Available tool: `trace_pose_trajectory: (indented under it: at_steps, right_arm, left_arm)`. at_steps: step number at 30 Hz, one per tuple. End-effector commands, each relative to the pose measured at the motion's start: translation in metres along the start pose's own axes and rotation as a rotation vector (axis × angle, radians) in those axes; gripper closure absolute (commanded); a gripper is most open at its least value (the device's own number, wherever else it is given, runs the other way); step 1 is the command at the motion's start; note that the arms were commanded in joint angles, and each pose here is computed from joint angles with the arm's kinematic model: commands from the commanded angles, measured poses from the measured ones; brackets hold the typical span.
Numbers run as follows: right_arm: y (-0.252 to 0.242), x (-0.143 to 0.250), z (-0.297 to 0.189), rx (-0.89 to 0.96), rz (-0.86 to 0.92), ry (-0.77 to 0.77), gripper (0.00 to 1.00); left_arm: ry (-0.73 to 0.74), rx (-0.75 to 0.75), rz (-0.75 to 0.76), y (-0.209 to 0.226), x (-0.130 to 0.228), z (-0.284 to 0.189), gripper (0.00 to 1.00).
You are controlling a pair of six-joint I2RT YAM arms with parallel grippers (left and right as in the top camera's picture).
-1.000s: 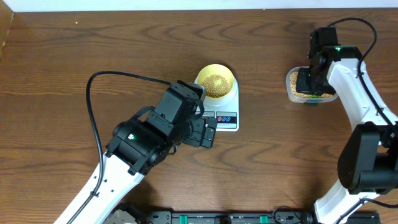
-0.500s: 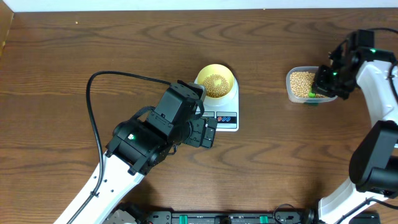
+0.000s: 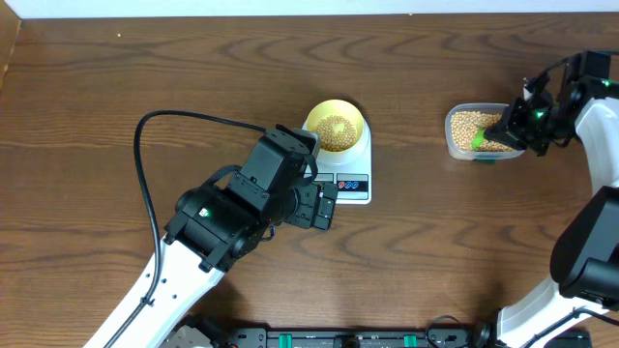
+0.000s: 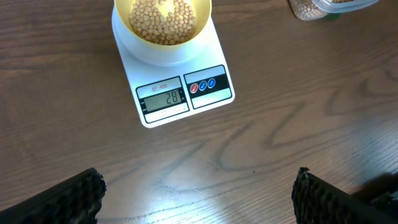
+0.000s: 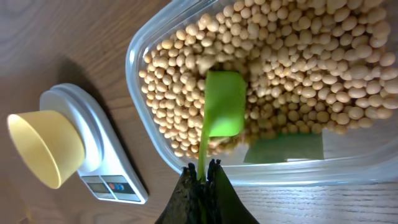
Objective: Scoop item into bowl and weigh 50g on scale
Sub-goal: 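Dip the scoop into the soybean tub with the right gripper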
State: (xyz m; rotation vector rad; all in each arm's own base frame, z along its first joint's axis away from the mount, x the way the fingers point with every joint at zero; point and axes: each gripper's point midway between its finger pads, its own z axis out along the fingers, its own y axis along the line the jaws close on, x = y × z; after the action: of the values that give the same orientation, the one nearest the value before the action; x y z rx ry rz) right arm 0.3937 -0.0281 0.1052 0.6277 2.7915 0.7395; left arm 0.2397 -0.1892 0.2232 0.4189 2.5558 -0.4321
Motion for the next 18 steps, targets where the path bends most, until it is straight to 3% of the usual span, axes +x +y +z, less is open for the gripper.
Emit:
trace_pose_trajectory:
  at_steps: [1,18]
  right_arm:
    - [-0.003,0.001,-0.002,-0.063,0.016,0.013,0.99]
    - [-0.027,-0.012,-0.034,-0.235,0.049,-0.05,0.99]
  left_arm:
    - [-0.018,-0.001,0.0,0.0,-0.005,-0.005,0.02]
    - [-0.018,-0.001,0.0,0.0,-0.005,-0.005,0.02]
